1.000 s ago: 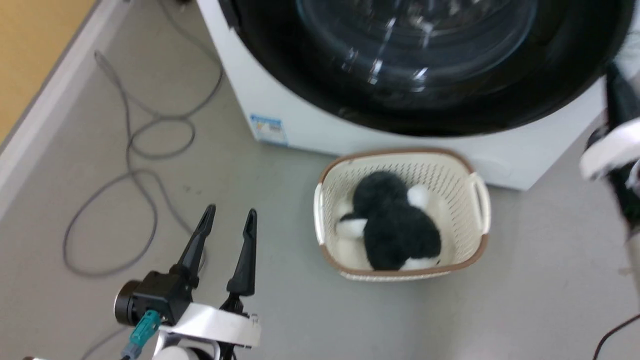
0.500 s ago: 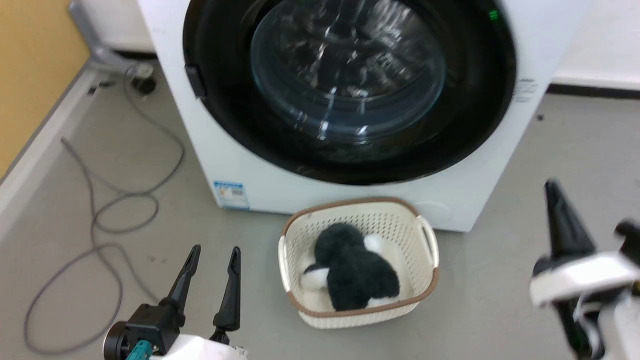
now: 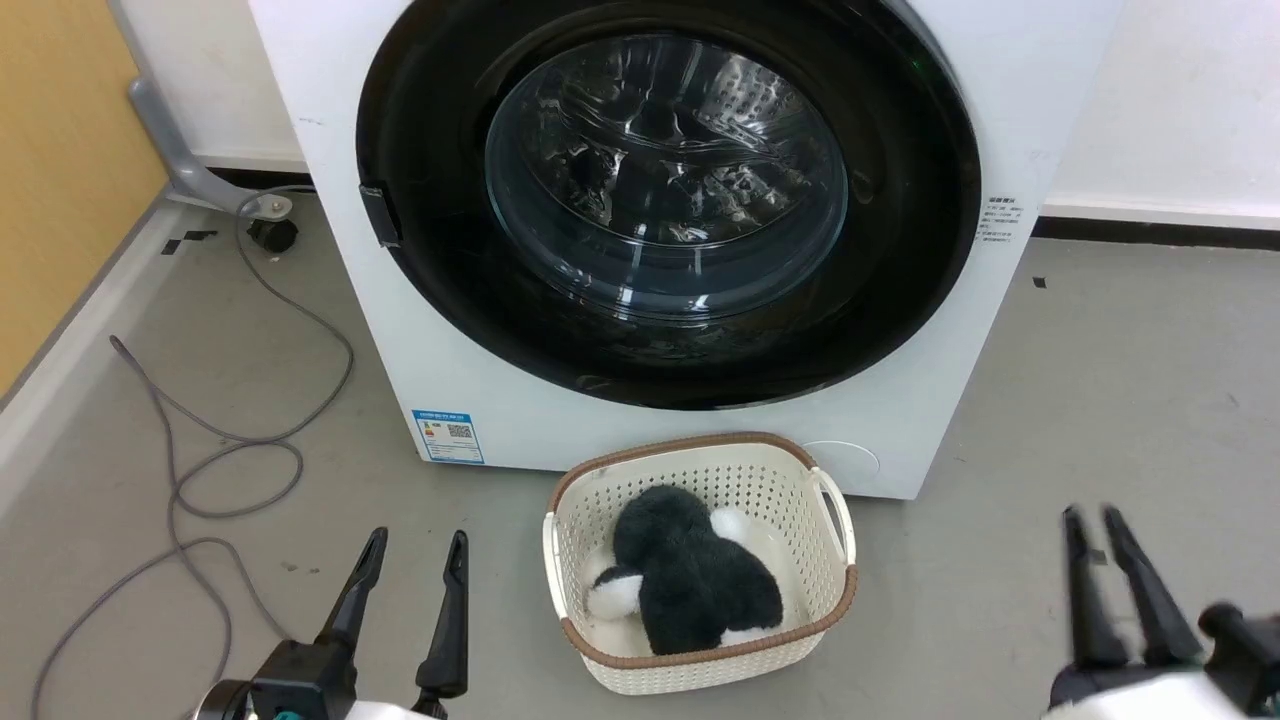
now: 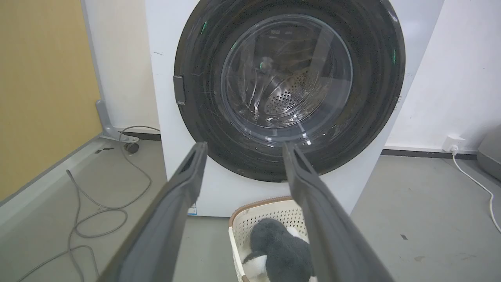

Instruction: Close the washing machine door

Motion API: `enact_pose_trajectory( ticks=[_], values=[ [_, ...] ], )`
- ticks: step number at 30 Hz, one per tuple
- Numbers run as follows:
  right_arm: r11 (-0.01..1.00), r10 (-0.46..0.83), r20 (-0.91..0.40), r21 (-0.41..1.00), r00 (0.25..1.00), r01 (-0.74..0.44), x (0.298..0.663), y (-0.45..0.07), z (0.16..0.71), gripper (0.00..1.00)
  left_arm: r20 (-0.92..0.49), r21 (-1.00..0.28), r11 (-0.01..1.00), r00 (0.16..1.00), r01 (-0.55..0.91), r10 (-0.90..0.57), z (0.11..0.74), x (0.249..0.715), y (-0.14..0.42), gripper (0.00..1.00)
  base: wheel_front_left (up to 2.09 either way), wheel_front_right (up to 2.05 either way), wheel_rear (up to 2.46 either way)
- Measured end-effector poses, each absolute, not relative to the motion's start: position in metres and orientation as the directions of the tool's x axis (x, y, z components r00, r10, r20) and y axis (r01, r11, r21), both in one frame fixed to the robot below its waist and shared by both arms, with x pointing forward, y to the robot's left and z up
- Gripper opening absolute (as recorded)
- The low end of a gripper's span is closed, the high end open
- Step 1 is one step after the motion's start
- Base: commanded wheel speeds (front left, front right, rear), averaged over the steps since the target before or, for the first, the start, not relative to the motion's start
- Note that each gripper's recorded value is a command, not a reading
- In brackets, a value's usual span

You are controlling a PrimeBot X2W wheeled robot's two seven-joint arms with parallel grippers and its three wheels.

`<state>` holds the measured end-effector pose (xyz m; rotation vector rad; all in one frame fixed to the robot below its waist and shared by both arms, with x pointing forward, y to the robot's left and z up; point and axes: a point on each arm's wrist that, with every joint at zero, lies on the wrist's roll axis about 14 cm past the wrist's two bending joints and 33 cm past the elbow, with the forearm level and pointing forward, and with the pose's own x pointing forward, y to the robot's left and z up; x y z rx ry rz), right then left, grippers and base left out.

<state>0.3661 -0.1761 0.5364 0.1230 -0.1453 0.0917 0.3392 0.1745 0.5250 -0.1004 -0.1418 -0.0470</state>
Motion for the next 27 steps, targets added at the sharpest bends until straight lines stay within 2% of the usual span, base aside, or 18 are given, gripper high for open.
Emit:
enact_pose_trajectory(
  ticks=[7, 19, 20, 27],
  values=[
    [0.99, 0.075, 0.115, 0.109, 0.99, -0.088, 0.354, -0.177, 0.524, 1.0, 0.122, -0.066, 0.996, 0.992, 0.051, -0.043, 0.518, 0.335, 0.174, 1.0, 0.0, 0.0, 0.0],
    [0.986, 0.077, 0.111, 0.137, 0.991, -0.092, 0.353, -0.175, 0.52, 1.0, 0.104, -0.052, 0.997, 0.994, 0.051, -0.045, 0.513, 0.334, 0.172, 1.0, 0.0, 0.0, 0.0],
    [0.986, 0.078, 0.11, 0.137, 0.991, -0.093, 0.353, -0.174, 0.519, 0.0, 0.104, -0.062, 0.996, 0.993, 0.057, -0.051, 0.513, 0.334, 0.171, 0.0, 0.0, 0.0, 0.0],
    [0.986, 0.078, 0.109, 0.137, 0.991, -0.092, 0.353, -0.174, 0.519, 0.0, 0.1, -0.064, 0.996, 0.994, 0.06, -0.053, 0.512, 0.334, 0.17, 0.0, 0.0, 0.0, 0.0]
  ],
)
